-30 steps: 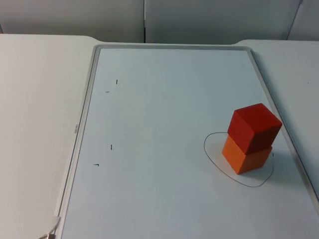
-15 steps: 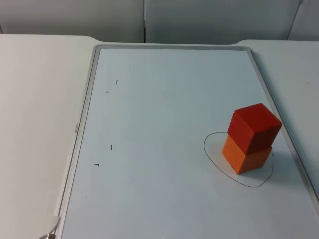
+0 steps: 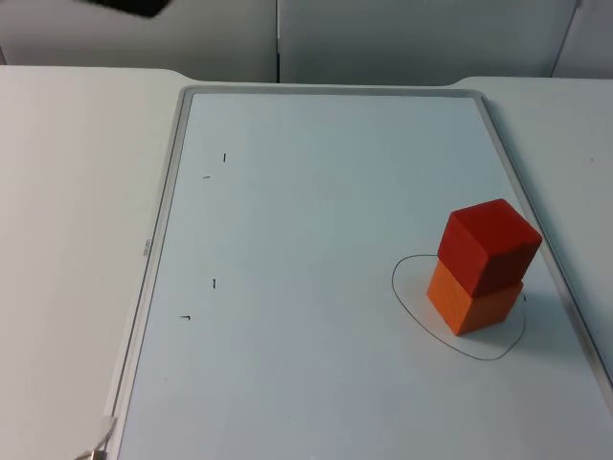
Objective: Pick up one cube with the left hand and another cube with the right hand. First place the cube in the right hand at the target position, then stack the cube in the left hand on top.
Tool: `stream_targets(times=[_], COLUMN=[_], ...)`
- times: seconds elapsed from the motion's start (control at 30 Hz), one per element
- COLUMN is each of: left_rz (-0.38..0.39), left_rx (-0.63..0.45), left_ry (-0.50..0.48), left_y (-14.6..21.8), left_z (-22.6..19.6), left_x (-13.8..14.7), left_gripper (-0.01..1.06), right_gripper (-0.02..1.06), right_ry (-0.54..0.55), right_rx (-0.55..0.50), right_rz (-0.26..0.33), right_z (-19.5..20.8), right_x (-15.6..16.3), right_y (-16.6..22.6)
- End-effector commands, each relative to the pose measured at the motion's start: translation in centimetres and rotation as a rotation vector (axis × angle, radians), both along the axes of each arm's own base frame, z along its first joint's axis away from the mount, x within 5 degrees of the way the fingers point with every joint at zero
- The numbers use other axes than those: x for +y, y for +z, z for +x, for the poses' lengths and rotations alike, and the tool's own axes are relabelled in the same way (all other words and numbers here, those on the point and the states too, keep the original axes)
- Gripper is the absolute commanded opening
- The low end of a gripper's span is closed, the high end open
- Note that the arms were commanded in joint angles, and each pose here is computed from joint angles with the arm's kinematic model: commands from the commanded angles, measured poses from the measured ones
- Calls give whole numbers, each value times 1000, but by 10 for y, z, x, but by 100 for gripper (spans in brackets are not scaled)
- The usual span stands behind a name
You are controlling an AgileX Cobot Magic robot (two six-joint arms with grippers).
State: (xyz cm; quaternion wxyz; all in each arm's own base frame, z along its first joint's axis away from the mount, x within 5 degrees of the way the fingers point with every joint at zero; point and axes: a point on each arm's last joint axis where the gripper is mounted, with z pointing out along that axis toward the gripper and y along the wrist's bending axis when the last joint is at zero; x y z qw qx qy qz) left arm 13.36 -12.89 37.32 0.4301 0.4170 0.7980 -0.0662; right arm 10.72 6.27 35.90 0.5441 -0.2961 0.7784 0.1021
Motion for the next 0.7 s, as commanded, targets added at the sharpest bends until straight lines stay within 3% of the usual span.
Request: stream_targets(times=[0.0,0.13,0.33,0.5,0.67], left_rz=[-64,-154,-261,-358,-407], left_rx=[-34,-81,-95,-53,-43], left_ry=[19,29,48,28,13], left_y=[1,-9,-25,-47,-60], left_z=[-12,-45,-82,-113,-128], left_x=[14,51,92,118,131], left_gripper=[81,81,81,81,81], right_gripper=[99,99,99,99,99], right_ry=[4,10,18,23,25], right_rx=[2,54,54,33,4], right_rz=[23,29,62,79,91], right_z=[-2,-10,-24,-36,-43], right_x=[0,-2,-8,-14,-18], right_y=[-10,-30,-37,-41,-39])
